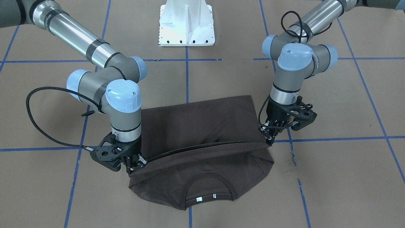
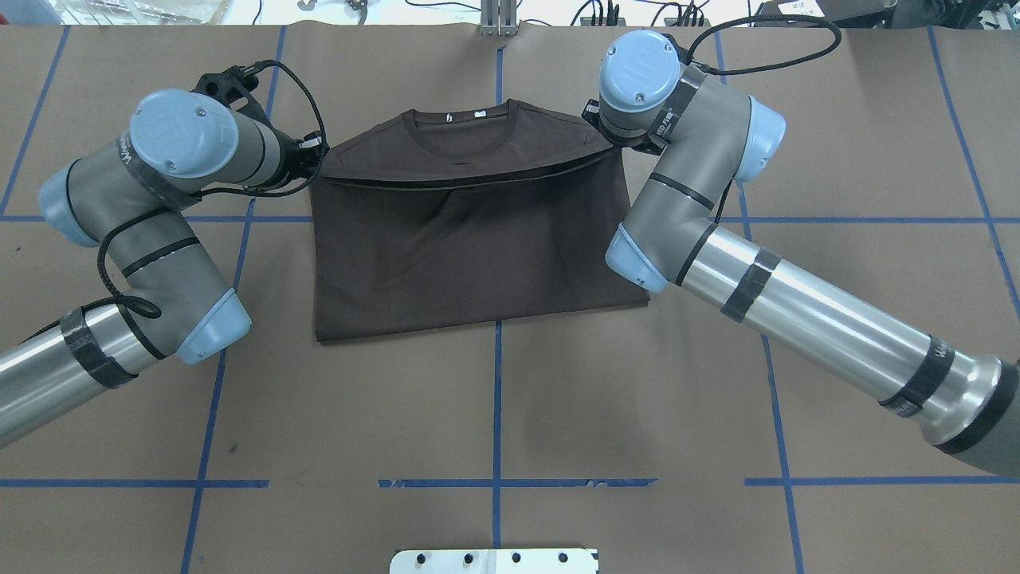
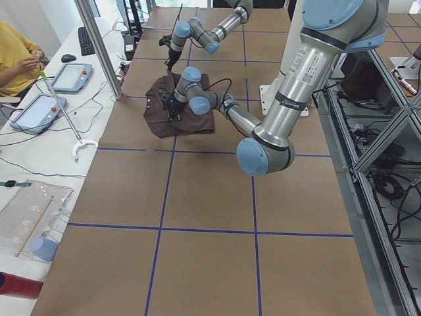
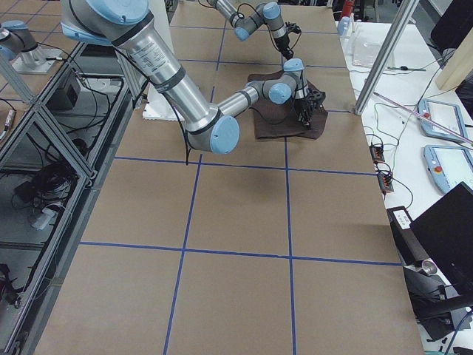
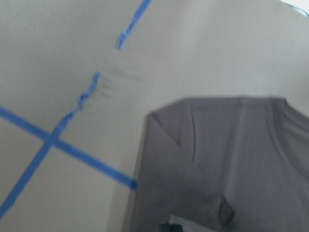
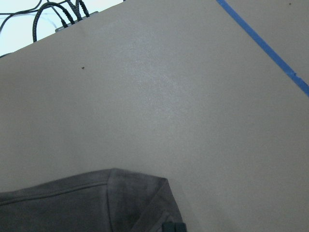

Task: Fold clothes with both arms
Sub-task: 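Grasp both hem corners and fold the hem up toward the collar, then open both grippers and lift them off the folded shirt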

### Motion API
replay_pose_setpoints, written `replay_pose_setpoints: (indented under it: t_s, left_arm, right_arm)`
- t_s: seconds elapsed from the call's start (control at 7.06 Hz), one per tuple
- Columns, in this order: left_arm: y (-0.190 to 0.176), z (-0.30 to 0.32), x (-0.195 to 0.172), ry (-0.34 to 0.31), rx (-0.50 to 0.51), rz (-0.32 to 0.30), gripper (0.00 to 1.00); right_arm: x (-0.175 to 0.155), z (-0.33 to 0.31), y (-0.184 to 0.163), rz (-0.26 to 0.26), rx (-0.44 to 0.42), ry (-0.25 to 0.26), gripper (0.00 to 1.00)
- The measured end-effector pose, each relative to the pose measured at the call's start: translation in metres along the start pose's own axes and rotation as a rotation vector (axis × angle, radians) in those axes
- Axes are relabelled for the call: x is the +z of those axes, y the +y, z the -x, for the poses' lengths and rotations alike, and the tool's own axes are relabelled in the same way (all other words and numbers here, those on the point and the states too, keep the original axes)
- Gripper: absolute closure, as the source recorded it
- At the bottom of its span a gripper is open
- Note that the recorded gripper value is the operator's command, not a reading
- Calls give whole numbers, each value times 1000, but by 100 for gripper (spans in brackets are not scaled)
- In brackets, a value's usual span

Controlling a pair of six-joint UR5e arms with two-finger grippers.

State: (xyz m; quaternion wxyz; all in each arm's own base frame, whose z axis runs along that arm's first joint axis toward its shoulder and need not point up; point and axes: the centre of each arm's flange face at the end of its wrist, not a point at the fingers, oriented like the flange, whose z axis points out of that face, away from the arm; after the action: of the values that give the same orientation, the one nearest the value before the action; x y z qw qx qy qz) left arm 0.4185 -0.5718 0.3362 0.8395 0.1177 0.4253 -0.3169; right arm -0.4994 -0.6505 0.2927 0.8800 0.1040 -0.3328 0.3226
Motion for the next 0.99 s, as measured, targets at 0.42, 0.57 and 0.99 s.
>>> replay_pose_setpoints:
  t_s: [0.42,0.57,0.99]
  left_arm:
    - [-9,-6,29,-6,-3,-28,76]
    - [-11,-1,38,0,-2,-31,69]
    - [-24,3,37,89,1,-46,66]
  right_arm:
    - [7,14,-9,-11,-17,2,49]
    - [8,17,-10,-18,-28,5,43]
    - [-8,25,-35,-47,-64,-15,30]
